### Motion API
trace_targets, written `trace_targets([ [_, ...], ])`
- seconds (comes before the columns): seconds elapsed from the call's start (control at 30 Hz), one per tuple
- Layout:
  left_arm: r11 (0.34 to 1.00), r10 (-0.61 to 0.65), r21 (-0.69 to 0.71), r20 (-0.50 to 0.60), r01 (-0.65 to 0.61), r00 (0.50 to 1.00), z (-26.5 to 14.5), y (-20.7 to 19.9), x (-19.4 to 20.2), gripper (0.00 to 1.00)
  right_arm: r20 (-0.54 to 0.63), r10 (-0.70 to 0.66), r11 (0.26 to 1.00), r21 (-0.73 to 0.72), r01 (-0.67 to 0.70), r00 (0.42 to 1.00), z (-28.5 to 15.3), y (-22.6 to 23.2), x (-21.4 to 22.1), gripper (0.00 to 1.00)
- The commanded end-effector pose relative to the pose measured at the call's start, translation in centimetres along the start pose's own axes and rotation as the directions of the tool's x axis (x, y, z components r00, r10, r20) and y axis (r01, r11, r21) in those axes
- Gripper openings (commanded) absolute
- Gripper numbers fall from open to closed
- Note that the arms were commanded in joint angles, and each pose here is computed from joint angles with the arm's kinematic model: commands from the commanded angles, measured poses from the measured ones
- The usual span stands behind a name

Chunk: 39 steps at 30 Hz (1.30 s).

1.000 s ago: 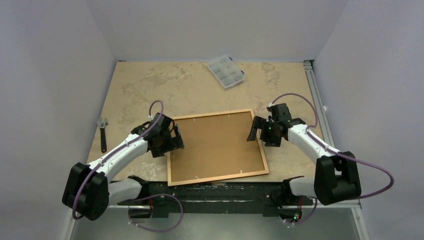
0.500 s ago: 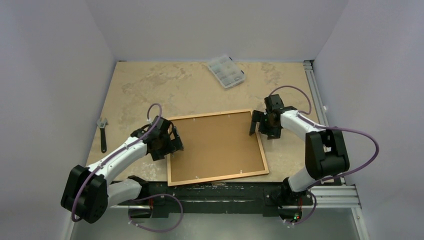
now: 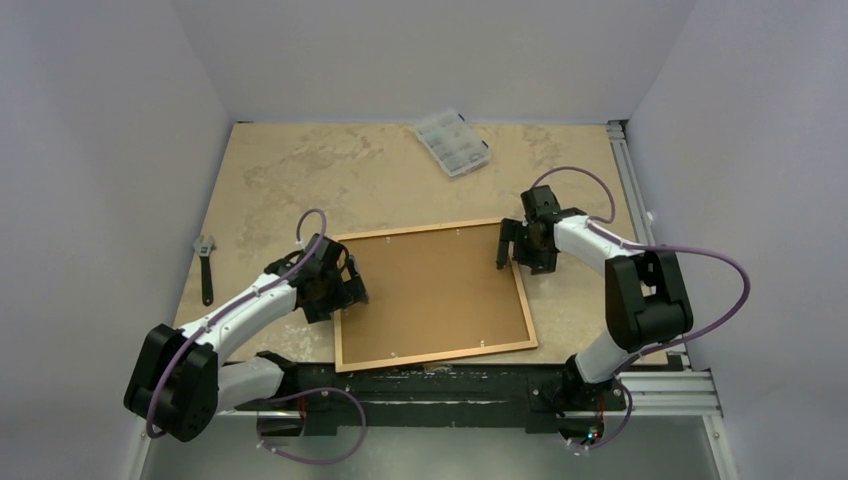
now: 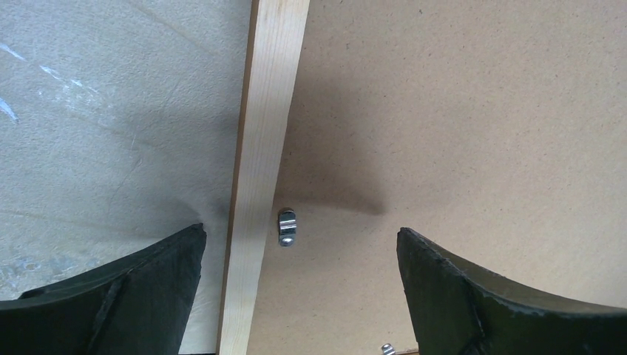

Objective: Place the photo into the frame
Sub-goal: Install the photo frame at the center of the board.

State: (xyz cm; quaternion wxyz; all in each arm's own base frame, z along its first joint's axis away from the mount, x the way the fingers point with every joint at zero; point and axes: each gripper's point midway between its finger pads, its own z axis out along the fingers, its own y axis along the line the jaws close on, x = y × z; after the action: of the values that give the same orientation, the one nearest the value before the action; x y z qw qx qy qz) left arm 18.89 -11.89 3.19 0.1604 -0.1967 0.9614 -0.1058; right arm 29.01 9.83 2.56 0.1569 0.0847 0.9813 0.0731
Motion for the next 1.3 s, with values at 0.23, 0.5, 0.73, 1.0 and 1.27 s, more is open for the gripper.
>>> trace_targets([
  [0.23, 1.0, -0.02, 0.009, 0.001, 0.02, 1.0, 0.3, -0.3, 0.0, 0.97, 0.009, -0.05, 0.994, 0.093, 0.049, 0.999, 1.8, 0.2, 0.3, 0.76],
  [0.5, 1.0, -0.019, 0.002, -0.002, 0.019, 1.0, 0.4, -0.1, 0.1, 0.97, -0.004, -0.083, 0.991, 0.109, 0.083, 0.997, 1.4, -0.1, 1.3, 0.61],
  [0.73, 1.0, -0.021, 0.001, -0.006, 0.021, 1.0, 0.6, 0.0, 0.2, 0.96, -0.005, -0.093, 0.989, 0.113, 0.093, 0.996, 1.1, -0.4, 1.6, 0.31],
  [1.0, 1.0, -0.02, -0.004, -0.008, 0.02, 1.0, 0.6, 0.1, 0.3, 0.96, 0.005, -0.1, 0.989, 0.111, 0.099, 0.995, 0.4, -0.4, 1.4, 0.1],
  [1.27, 1.0, -0.018, -0.008, -0.012, 0.017, 1.0, 0.8, 0.1, 0.3, 0.96, 0.019, -0.117, 0.992, 0.049, 0.116, 0.993, -0.9, 0.8, 0.9, 0.24],
])
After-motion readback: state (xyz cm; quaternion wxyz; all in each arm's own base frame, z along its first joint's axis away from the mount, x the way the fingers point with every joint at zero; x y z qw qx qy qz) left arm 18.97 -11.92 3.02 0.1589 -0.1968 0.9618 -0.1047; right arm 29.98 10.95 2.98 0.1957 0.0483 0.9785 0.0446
